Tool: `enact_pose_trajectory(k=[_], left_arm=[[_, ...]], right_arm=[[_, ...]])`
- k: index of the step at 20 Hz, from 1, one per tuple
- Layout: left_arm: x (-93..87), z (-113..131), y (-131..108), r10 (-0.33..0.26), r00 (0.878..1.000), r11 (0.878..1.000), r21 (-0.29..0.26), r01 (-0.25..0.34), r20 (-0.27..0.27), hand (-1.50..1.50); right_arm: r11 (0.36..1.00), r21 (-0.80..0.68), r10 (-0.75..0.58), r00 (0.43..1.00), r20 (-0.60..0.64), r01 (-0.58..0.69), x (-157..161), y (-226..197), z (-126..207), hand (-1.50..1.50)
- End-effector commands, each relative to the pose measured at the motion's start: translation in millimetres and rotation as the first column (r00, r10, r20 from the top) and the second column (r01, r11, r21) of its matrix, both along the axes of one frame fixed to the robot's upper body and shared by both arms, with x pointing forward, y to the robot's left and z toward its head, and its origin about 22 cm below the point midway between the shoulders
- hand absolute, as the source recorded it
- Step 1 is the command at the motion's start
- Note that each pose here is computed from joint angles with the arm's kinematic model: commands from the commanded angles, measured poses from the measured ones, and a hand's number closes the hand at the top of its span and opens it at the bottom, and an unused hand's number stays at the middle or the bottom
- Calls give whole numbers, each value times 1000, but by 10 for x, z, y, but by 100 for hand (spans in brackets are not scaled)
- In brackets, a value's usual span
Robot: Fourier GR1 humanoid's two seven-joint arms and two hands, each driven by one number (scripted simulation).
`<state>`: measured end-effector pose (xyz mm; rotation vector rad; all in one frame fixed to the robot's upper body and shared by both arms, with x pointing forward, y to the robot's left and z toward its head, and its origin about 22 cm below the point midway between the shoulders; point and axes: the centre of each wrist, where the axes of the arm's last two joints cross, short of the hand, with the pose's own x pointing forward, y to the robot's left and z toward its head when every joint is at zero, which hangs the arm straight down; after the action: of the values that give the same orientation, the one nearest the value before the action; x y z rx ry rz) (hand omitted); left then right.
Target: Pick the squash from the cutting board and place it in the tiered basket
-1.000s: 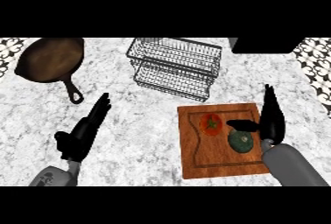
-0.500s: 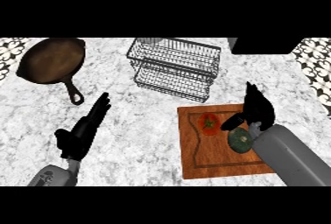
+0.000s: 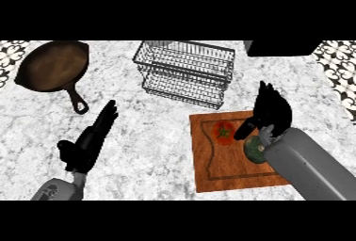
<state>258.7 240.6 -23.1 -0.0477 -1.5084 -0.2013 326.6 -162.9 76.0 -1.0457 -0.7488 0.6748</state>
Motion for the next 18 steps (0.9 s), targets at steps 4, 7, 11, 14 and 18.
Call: enact_pose_trajectory(k=[4, 7, 11, 14, 18], left_arm=[[9, 67, 8, -6, 1000, 1000, 1, 6, 9, 0], [-14, 72, 39, -16, 1000, 1000, -1, 16, 17, 0], [35, -1, 120, -15, 1000, 1000, 11, 15, 1, 0], [57, 10, 35, -21, 1000, 999, -25, 22, 8, 0], [24, 37, 130, -32, 999, 999, -2, 32, 24, 0]], right_arm=[[969, -96, -242, 952, -189, 227, -24, -13, -124, -150], [964, -74, -267, 946, -186, 257, -31, 11, -174, -150], [962, -41, -274, 949, -156, 270, -194, -2, -197, -150], [955, -61, -295, 941, -165, 289, -265, -29, -291, -150], [934, -69, -358, 910, -209, 351, -376, -93, -541, -150]])
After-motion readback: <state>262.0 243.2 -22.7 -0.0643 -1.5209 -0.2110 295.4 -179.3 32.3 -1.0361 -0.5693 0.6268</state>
